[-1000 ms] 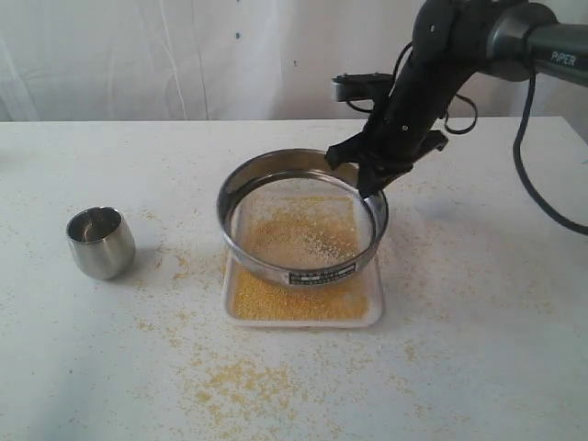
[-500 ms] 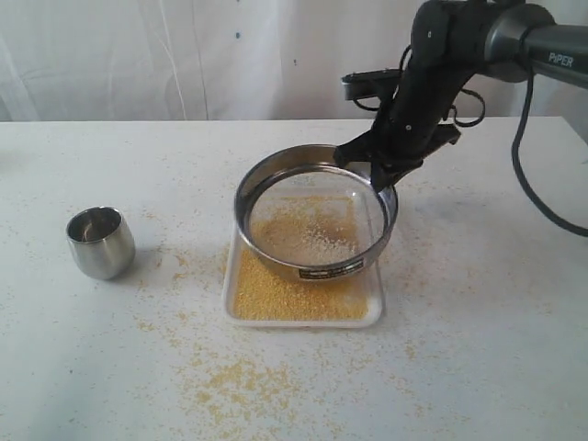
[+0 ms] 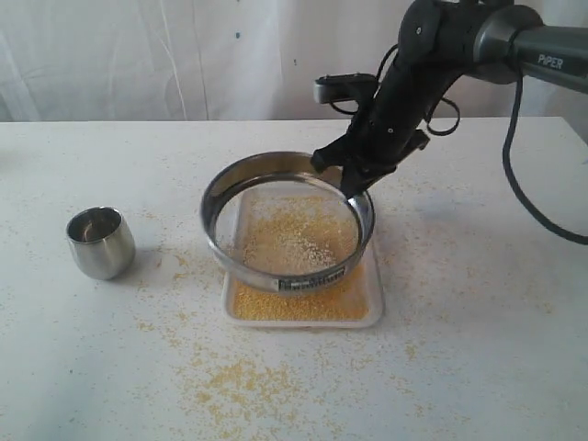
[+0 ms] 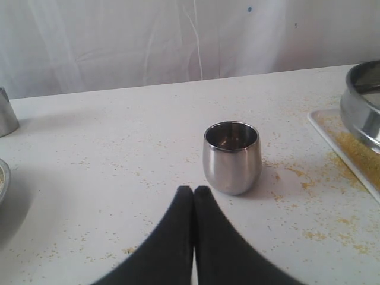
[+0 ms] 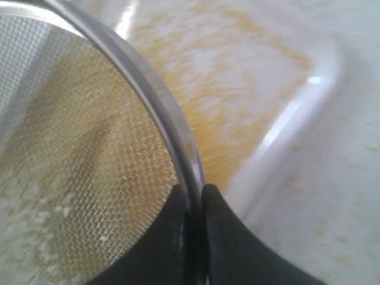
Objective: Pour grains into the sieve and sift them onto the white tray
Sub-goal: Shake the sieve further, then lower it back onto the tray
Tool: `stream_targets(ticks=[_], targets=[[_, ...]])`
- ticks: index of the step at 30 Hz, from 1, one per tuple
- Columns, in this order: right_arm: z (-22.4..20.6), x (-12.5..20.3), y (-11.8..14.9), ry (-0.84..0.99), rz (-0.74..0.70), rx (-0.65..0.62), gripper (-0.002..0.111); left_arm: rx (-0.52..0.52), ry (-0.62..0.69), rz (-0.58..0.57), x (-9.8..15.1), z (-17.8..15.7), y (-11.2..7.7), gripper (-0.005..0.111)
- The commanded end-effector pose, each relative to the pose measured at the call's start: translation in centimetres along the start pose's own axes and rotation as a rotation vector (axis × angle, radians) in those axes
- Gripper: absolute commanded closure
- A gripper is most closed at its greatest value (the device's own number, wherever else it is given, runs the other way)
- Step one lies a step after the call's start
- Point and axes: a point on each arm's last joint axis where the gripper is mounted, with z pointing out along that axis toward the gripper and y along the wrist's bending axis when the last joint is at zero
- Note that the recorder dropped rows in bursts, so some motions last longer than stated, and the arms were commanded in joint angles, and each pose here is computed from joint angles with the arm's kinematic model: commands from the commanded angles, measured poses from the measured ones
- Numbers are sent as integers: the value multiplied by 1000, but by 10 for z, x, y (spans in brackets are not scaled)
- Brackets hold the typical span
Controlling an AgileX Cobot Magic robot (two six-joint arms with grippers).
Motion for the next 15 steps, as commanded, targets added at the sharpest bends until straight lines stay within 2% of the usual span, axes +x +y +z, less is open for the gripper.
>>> stream_targets(ticks=[1,2,3,4,5,7,9,10,13,14,15], targets=[[-10,0,-15,-35,166,120,108,-1,-8,-12,0,0,0,107],[-8,3,8,14,-66,-115,108,-1,-8,-12,0,0,0,107],[-9,3,15,3,-139,-201,108,-1,-8,-12,0,0,0,107],[-9,-1,14,-36,-142,-189,108,-1,-8,-12,0,0,0,107],[-8,-3,9,-55,-103,-126,108,-1,-8,-12,0,0,0,107],[-7,-5,-10,-75,61,77,108,-1,-8,-12,0,0,0,107],[-8,-1,-18,-44,190,162,108,-1,-8,-12,0,0,0,107],[-8,1,-15,-9,168,142,108,-1,-8,-12,0,0,0,107],[-7,6,8,47,-95,-105,108,-1,-8,-12,0,0,0,107],[-7,5,10,38,-129,-123,108,-1,-8,-12,0,0,0,107],[-7,3,6,14,-115,-81,108,-1,-8,-12,0,0,0,107]])
